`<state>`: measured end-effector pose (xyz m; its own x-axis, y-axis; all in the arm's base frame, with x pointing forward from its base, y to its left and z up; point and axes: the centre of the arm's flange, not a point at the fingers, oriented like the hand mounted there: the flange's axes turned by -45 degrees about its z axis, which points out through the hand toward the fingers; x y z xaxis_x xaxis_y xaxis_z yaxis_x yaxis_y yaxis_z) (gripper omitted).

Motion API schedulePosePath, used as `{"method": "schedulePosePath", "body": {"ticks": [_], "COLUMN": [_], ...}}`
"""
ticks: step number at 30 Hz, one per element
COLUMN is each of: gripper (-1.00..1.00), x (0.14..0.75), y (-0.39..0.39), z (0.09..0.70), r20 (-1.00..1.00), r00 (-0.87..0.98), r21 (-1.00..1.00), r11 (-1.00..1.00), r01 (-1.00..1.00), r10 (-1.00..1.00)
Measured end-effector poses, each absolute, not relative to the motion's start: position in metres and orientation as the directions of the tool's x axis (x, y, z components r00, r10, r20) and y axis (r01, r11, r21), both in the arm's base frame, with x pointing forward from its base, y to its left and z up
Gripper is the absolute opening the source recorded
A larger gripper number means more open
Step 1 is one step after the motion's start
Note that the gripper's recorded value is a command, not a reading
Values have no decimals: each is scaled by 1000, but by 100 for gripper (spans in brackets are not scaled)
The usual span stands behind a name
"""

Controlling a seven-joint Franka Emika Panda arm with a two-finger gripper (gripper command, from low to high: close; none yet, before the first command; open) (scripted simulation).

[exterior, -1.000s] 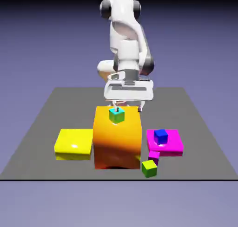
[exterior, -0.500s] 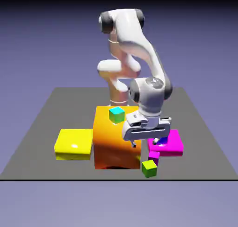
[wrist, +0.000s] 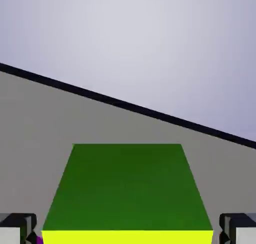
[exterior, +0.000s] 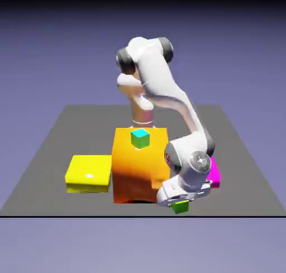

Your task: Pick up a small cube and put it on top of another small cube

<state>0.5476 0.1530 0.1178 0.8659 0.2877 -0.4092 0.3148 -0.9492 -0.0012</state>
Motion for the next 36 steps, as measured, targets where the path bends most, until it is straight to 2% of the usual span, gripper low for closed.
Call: {"method": "schedulePosePath", "body": {"ticks": [3,10,17,22,25,28,33,34,36], "gripper": [-100,-100,-100,-100,-100,-100,-100,100,100], "x": [566,551,518,485,459,460,441,440,440], "y": [159,158,126,72,21,9,3,3,3], "z": [178,280,383,442,466,462,397,397,397], "r20": [-409,-434,-411,-387,-395,-409,-409,-409,-409], "r00": [866,884,893,891,874,866,866,866,866], "r21": [-2,-40,-107,-110,-43,-2,-2,-2,0], "r11": [-949,-983,-983,-972,-956,-949,-949,-949,-949], "r01": [314,177,152,210,291,316,316,316,317], "r10": [287,177,183,236,284,289,289,289,289]}}
